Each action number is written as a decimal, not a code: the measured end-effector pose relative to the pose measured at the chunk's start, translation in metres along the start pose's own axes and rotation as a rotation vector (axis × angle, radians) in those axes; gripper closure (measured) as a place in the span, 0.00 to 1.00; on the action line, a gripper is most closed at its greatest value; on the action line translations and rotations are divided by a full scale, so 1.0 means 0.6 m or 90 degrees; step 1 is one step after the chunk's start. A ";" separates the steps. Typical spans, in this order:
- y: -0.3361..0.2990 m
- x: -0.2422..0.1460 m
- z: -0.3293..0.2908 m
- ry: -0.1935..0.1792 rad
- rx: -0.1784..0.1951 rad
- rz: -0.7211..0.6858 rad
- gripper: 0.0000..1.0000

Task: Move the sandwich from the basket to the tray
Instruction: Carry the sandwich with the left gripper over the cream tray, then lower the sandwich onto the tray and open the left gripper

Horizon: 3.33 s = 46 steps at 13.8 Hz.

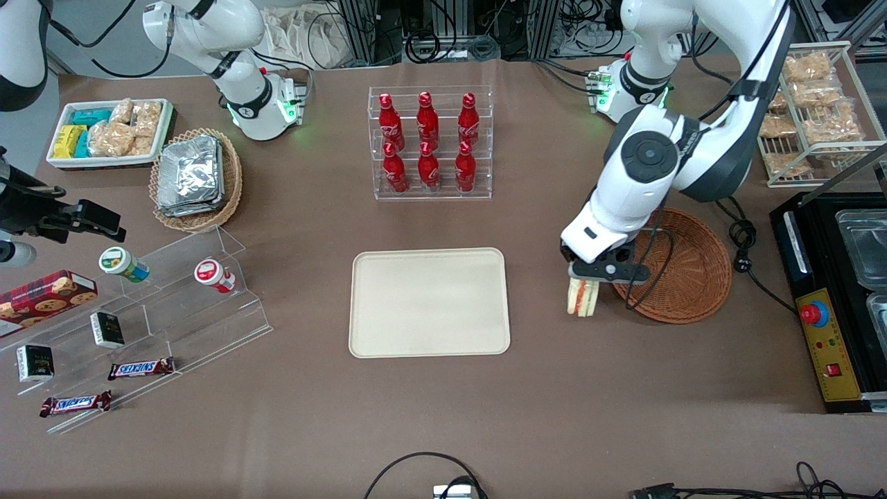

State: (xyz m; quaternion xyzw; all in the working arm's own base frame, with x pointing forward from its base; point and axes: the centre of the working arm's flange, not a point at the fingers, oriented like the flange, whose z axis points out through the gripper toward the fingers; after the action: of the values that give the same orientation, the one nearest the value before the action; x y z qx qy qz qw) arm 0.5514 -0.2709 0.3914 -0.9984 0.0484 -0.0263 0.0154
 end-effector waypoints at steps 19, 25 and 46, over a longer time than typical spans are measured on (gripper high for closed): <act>0.262 -0.010 0.177 -0.074 -0.037 0.014 0.84; 0.284 0.007 0.216 -0.082 -0.047 0.003 0.84; 0.292 0.041 0.226 -0.054 -0.045 -0.034 0.00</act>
State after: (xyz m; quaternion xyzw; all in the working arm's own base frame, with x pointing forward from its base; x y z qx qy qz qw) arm 0.5666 -0.4439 0.2516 -0.9994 0.0219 0.0174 -0.0186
